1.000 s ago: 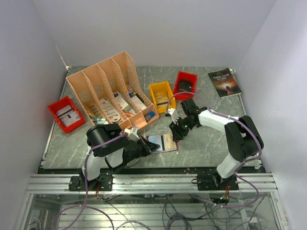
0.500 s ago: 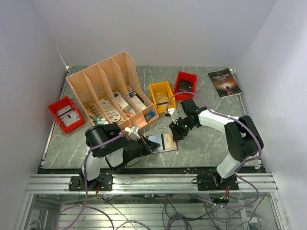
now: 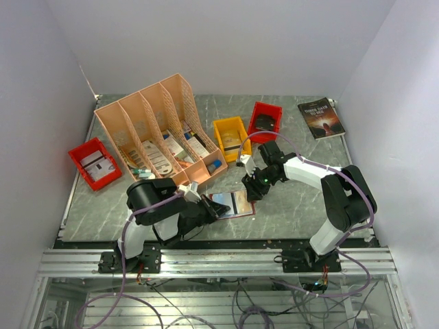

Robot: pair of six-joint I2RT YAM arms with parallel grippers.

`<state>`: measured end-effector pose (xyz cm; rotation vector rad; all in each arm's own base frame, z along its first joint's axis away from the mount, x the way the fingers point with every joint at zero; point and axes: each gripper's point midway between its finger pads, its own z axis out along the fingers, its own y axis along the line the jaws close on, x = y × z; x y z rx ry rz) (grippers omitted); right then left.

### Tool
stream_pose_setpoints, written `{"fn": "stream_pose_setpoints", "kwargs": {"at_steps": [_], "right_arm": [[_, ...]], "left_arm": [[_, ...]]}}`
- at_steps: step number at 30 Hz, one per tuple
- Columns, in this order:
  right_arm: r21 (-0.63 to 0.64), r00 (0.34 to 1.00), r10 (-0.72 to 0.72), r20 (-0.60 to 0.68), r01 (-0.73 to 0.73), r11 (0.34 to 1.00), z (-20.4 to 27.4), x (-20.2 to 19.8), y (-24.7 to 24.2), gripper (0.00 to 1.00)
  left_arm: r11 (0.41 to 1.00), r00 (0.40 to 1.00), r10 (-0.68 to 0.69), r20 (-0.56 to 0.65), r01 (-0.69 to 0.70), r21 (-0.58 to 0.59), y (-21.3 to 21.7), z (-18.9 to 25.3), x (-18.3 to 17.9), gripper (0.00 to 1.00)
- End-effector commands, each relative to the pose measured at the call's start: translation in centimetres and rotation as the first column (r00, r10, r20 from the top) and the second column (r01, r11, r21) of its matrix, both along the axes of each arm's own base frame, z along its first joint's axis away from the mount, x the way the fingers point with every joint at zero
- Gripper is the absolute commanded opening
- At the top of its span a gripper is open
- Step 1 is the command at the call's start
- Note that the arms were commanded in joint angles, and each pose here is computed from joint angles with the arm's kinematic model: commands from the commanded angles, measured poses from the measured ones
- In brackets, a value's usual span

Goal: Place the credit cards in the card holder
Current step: Insert the credit card into the card holder.

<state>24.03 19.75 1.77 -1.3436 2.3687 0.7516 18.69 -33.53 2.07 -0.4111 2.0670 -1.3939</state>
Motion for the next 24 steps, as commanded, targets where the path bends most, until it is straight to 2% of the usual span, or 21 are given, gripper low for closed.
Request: {"fn": "stream_pose_setpoints", "kwargs": {"at_steps": [1,16,24], "right_arm": [[-0.008,1.000,0.010,-0.004,-0.010,1.000,-0.3,0.1,0.0,0.40],[-0.003,1.000,0.015,-0.011,-0.015,1.000,-0.2,0.0,0.2,0.40],[0.010,1.000,0.010,0.022,-0.010,1.000,0.8,0.5,0.1,0.45]], "left_arm": [[0.999,0.999,0.011,0.048,-0.010,-0.037,-0.4,0.9,-0.1,0.07],[0.999,0.999,-0.028,0.022,0.028,-0.020,-1.6,0.5,-0.6,0.09],[0.999,0.999,-0.033,-0.002,0.033,0.007,-1.4,0.1,-0.9,0.13]]}}
